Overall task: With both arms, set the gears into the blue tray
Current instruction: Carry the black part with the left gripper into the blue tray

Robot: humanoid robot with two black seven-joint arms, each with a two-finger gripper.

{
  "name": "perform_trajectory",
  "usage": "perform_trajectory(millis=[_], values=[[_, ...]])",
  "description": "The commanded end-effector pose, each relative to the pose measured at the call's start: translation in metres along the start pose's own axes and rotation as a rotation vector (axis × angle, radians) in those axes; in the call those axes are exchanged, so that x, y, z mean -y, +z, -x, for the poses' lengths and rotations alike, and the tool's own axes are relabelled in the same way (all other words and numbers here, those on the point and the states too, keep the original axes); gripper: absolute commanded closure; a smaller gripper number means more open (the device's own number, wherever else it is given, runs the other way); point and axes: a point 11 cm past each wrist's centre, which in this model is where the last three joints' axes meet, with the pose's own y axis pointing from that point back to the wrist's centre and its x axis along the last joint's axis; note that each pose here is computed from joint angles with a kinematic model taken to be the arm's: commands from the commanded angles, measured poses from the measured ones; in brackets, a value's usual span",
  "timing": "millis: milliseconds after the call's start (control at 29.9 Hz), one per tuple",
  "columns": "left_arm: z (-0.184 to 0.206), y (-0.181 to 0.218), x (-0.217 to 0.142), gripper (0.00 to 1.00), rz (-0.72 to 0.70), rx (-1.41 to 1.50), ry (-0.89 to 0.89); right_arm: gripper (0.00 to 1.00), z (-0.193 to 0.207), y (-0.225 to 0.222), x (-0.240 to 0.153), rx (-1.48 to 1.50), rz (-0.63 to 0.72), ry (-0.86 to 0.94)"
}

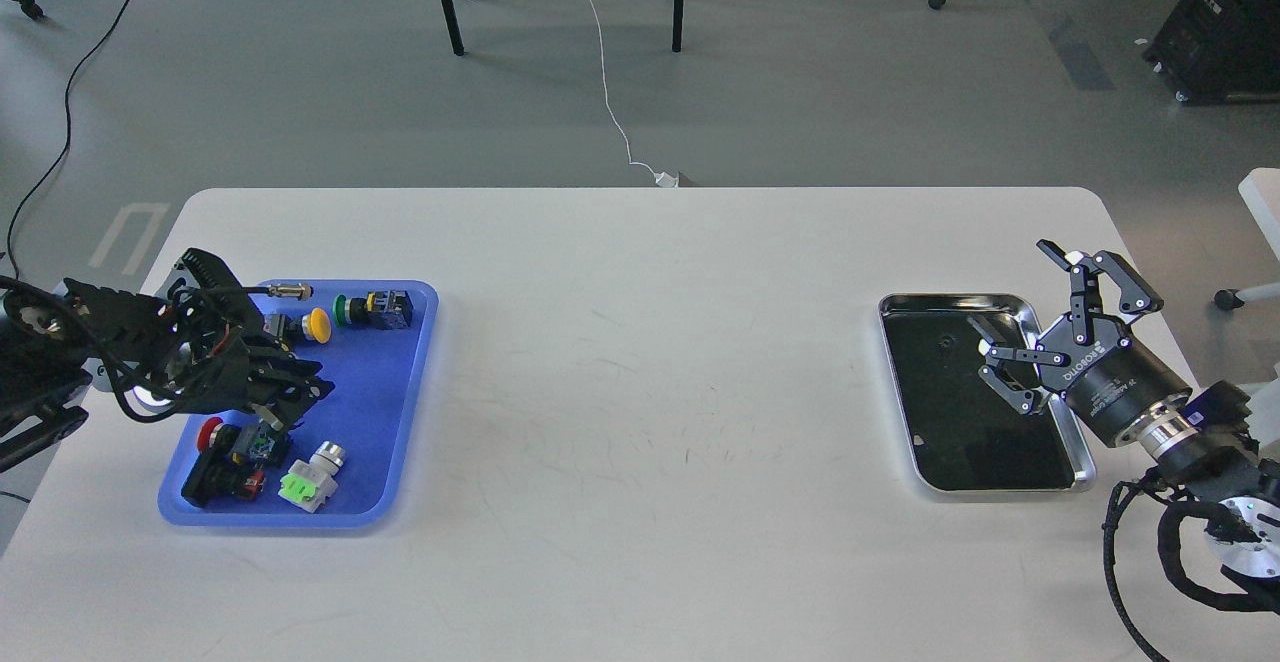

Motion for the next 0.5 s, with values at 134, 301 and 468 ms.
perform_trajectory(millis=[134,301,468], values=[[-0.006,0.000,0.007,0.44,-0.001,0.000,0.018,0.02,-0.001,0.003,-0.003,0.004,0.006,0.005],[-0.006,0.000,0.004,0.25,-0.001,0.003,0.020,0.01,-0.002,0.003,-0.003,0.004,0.007,0.007],[-0.026,-0.005,-0.007,0.22,-0.003,-0.040,0.095,0.02,-0.002,0.003,-0.003,0.004,0.005,0.006]])
